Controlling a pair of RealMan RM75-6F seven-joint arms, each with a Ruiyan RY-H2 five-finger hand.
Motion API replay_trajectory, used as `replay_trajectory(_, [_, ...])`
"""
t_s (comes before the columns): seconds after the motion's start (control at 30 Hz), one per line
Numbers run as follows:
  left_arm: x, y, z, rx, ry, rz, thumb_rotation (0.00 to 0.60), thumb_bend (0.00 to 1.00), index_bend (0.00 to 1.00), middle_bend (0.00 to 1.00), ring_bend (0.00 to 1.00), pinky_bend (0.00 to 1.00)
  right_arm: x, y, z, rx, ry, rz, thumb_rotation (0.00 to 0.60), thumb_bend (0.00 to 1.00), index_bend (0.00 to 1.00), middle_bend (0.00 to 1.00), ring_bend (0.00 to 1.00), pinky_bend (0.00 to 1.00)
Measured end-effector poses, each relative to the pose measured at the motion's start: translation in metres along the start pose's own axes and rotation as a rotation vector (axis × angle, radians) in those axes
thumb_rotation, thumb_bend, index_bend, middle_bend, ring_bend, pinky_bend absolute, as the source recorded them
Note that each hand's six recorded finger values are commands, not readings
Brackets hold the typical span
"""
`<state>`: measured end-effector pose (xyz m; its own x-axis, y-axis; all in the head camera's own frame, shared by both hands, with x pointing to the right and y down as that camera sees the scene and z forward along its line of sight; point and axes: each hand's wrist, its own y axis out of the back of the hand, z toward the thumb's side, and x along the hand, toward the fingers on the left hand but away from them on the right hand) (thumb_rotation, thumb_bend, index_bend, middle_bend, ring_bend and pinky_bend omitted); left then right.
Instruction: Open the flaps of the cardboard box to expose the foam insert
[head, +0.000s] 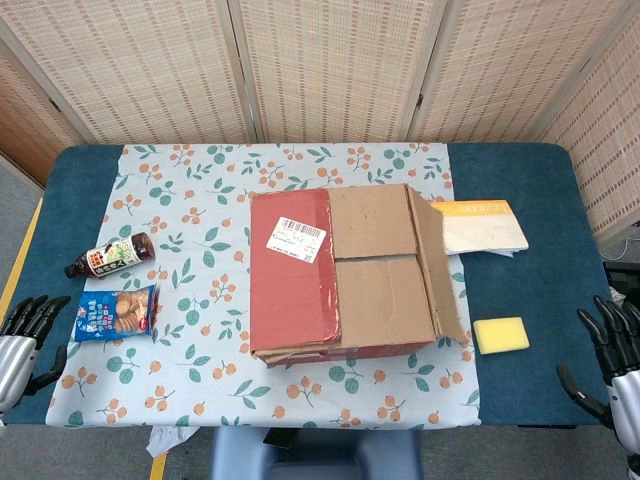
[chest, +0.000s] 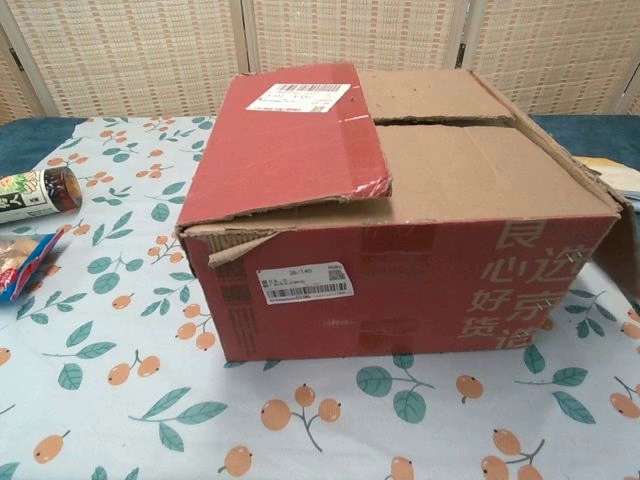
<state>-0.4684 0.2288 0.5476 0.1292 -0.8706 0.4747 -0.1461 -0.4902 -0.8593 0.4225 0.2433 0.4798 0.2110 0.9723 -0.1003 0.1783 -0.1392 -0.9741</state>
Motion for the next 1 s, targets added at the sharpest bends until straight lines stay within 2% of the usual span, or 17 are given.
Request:
replay_trajectory(0.17, [0.017,0.000,0.038,0.049,-0.068,-0.030,0.600,0.50,0.02,0.16,0.08,0.00,0.001,-0.013,-0.009,-0.027,0.008,0.078,0.600,0.38,0.00,0.00,0.00,0.00])
replay_trajectory(0.27, [0.029,0.001,0.067,0.060,-0.129,-0.051,0.600,0.46,0.01,0.16,0.08,0.00,0.002,-0.015,-0.009,-0.030,0.016,0.092,0.600,0.38,0.00,0.00,0.00,0.00])
replay_trajectory(0.4, [0.046,0.001,0.094,0.071,-0.179,-0.067,0.600,0.28,0.00,0.13,0.03,0.00,0.003,-0.014,-0.010,-0.032,0.021,0.100,0.600,0.38,0.00,0.00,0.00,0.00])
replay_trajectory(0.57, [0.068,-0.002,0.128,0.033,-0.227,-0.072,0.600,0.25,0.00,0.11,0.01,0.00,0.001,-0.010,-0.016,-0.061,0.011,0.103,0.600,0.38,0.00,0.00,0.00,0.00])
replay_trajectory(0.63, [0.075,0.000,0.141,0.019,-0.249,-0.076,0.600,0.30,0.00,0.11,0.01,0.00,-0.001,-0.007,-0.020,-0.067,0.002,0.095,0.600,0.38,0.00,0.00,0.00,0.00])
replay_trajectory(0.73, [0.083,0.005,0.158,0.026,-0.282,-0.070,0.600,0.52,0.00,0.11,0.01,0.00,-0.003,-0.005,-0.025,-0.084,-0.014,0.091,0.600,0.38,0.00,0.00,0.00,0.00])
replay_trajectory(0.77, [0.086,0.006,0.163,0.030,-0.292,-0.064,0.600,0.56,0.00,0.11,0.01,0.00,-0.005,-0.005,-0.027,-0.090,-0.021,0.093,0.600,0.38,0.00,0.00,0.00,0.00])
replay_trajectory(0.9, [0.098,0.008,0.191,0.029,-0.343,-0.054,0.600,0.63,0.00,0.11,0.01,0.00,-0.011,-0.009,-0.035,-0.102,-0.046,0.119,0.600,0.38,0.00,0.00,0.00,0.00])
replay_trajectory(1.0, [0.103,0.006,0.207,0.036,-0.365,-0.075,0.600,0.65,0.00,0.10,0.00,0.00,-0.016,-0.012,-0.038,-0.105,-0.055,0.138,0.600,0.38,0.00,0.00,0.00,0.00])
